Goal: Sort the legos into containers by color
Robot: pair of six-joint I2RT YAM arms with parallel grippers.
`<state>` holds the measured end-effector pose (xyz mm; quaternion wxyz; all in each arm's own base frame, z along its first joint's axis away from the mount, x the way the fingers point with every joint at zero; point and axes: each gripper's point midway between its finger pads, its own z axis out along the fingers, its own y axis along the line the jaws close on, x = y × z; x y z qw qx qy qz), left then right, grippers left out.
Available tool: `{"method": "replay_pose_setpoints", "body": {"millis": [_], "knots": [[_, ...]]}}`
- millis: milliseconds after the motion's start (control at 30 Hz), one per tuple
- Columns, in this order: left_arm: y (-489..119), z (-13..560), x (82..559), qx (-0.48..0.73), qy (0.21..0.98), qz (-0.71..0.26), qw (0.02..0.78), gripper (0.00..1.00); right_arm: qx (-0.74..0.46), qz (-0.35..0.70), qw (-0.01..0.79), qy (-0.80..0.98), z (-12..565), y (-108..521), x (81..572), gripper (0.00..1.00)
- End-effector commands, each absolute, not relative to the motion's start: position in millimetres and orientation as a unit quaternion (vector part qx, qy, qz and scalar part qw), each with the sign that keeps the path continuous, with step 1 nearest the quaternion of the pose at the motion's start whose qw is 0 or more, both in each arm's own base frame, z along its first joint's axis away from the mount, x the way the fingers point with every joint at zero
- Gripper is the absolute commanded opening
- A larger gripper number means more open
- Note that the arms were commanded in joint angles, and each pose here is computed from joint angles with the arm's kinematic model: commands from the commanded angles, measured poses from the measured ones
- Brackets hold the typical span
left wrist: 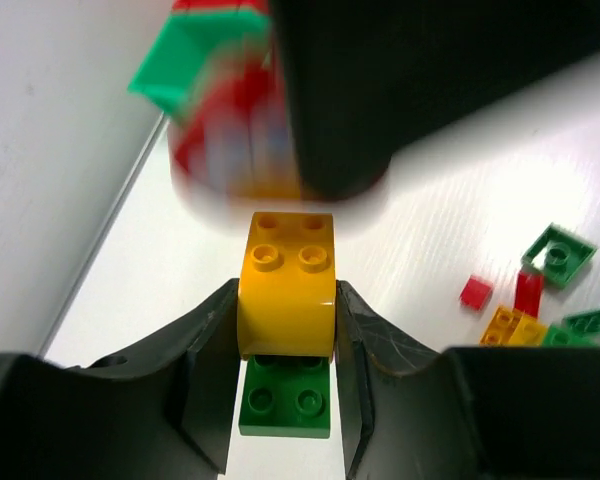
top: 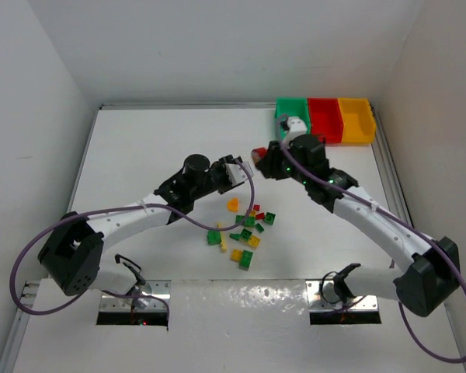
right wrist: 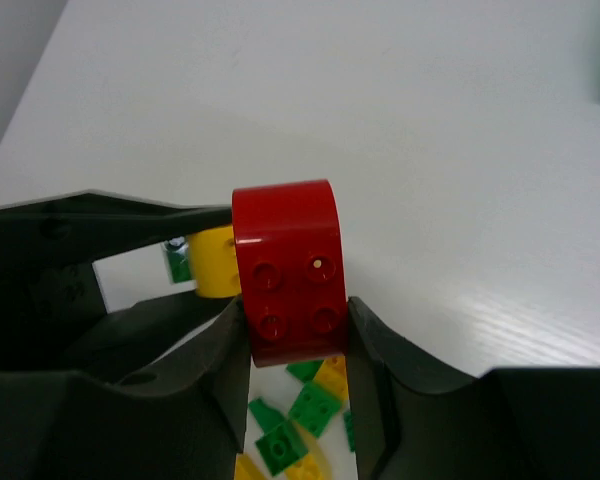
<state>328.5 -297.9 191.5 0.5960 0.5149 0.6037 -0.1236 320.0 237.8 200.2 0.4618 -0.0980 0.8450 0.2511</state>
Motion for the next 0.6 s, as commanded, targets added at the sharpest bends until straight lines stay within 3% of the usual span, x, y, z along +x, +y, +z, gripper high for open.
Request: {"method": "replay_pose_setpoints", "body": {"millis": [0,400,567], "knots": [[-268,180,333,0.491,0.647,-0.080,0.578,0.00,-0.019,0.200,0.563,0.802,273,173,352,0.00],[-270,194,337,0.479,0.644,-0.085,0.591,0.00,0.006,0.146,0.600,0.787,308,127,366,0.00],[-265,200,339,0.458,0.653,-0.082,0.598,0.00,-0.004,0.158,0.528,0.834,271,123,398,0.00]]}}
